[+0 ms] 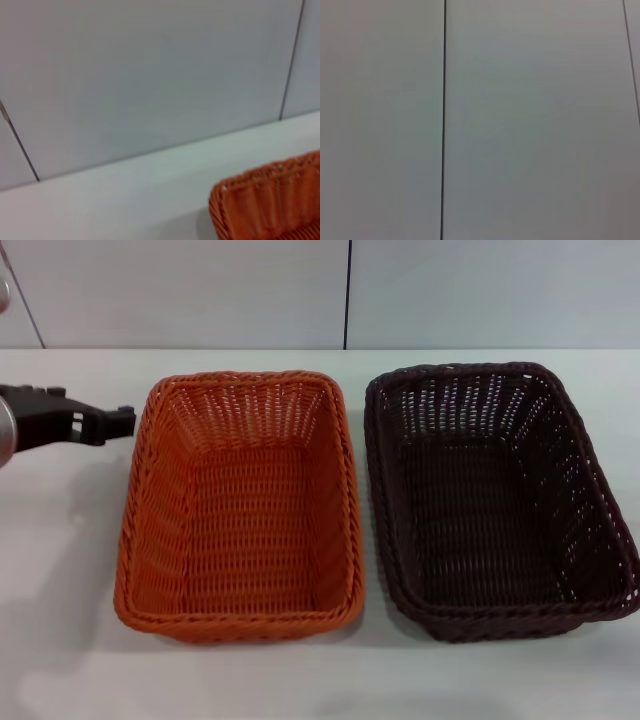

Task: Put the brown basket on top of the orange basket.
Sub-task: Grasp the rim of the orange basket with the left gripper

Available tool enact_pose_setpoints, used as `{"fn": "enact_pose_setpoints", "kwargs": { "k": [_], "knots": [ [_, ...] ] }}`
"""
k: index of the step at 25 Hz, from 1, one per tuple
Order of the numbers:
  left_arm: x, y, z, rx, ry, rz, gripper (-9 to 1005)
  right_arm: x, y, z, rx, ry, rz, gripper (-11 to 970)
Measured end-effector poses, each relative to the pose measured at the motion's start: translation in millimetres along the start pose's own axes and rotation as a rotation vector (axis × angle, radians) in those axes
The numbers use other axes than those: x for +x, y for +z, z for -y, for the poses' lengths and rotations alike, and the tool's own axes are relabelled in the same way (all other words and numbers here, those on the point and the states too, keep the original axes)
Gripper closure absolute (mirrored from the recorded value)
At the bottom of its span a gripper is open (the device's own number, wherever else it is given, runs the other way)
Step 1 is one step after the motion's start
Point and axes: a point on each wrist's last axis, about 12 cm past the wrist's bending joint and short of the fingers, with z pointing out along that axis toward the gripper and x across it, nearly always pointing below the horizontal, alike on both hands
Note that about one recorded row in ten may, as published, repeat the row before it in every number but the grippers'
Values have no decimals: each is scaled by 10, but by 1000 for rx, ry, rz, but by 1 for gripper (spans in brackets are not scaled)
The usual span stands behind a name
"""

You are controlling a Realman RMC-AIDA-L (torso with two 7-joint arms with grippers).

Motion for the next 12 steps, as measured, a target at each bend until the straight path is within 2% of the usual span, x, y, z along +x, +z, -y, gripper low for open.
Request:
{"fn": "enact_pose_setpoints", "kwargs": {
  "k": [6,12],
  "knots": [
    [69,119,112,36,9,-95,205,-1,3,-6,-2,0,0,202],
    [213,344,120,43,-27,-188,207,2,-2,-13,-6,1,-1,202]
  ]
}}
